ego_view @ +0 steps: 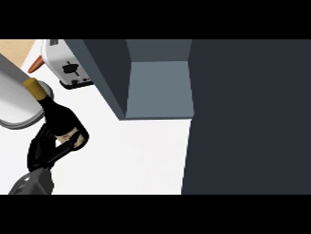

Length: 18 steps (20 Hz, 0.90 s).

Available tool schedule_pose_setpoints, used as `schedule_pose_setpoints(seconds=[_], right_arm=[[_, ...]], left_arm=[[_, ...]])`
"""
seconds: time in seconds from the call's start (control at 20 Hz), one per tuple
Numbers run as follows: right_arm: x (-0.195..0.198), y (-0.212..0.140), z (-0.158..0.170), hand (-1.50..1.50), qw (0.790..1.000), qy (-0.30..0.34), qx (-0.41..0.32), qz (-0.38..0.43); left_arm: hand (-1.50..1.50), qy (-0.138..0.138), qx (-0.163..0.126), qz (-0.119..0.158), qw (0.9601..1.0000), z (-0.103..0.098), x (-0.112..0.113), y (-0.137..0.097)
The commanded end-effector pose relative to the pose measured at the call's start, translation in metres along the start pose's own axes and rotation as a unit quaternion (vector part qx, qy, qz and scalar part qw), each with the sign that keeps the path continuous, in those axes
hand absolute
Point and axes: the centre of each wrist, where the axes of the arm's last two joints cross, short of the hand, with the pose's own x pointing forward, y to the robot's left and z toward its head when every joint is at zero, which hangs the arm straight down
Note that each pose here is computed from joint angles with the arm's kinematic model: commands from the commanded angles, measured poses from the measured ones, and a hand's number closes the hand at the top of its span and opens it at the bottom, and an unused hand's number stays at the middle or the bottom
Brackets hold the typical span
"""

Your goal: Pick up the wine, place it into the cabinet and close the cabinet

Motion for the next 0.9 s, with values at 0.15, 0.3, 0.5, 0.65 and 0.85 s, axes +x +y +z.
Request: schedule_pose_setpoints(seconds=[0.15, 0.3, 0.5, 0.65, 0.85], right_arm=[[0.026, 0.003, 0.02, -1.5, 1.0, -0.025, 0.013, -0.004], [0.022, 0.017, 0.02, -1.5, 1.0, -0.024, 0.006, -0.009], [0.026, 0.013, 0.022, -1.5, 1.0, -0.015, 0.008, -0.003], [0.024, 0.009, 0.022, -1.5, 1.0, -0.01, 0.007, -0.001], [0.029, 0.018, 0.015, -1.5, 1.0, -0.02, 0.002, -0.002]], left_arm=[[1.5, 0.01, -0.039, -0.026, 0.9989, -0.005, -0.003, -0.006], [1.5, -0.002, -0.038, -0.029, 0.9989, 0.003, -0.014, -0.025], [1.5, -0.012, -0.047, -0.014, 0.9987, 0.04, -0.031, 0.002], [1.5, -0.033, -0.042, 0.004, 0.9986, 0.07, -0.049, -0.002], [1.5, -0.051, -0.076, 0.049, 0.9946, 0.058, -0.043, -0.017]])
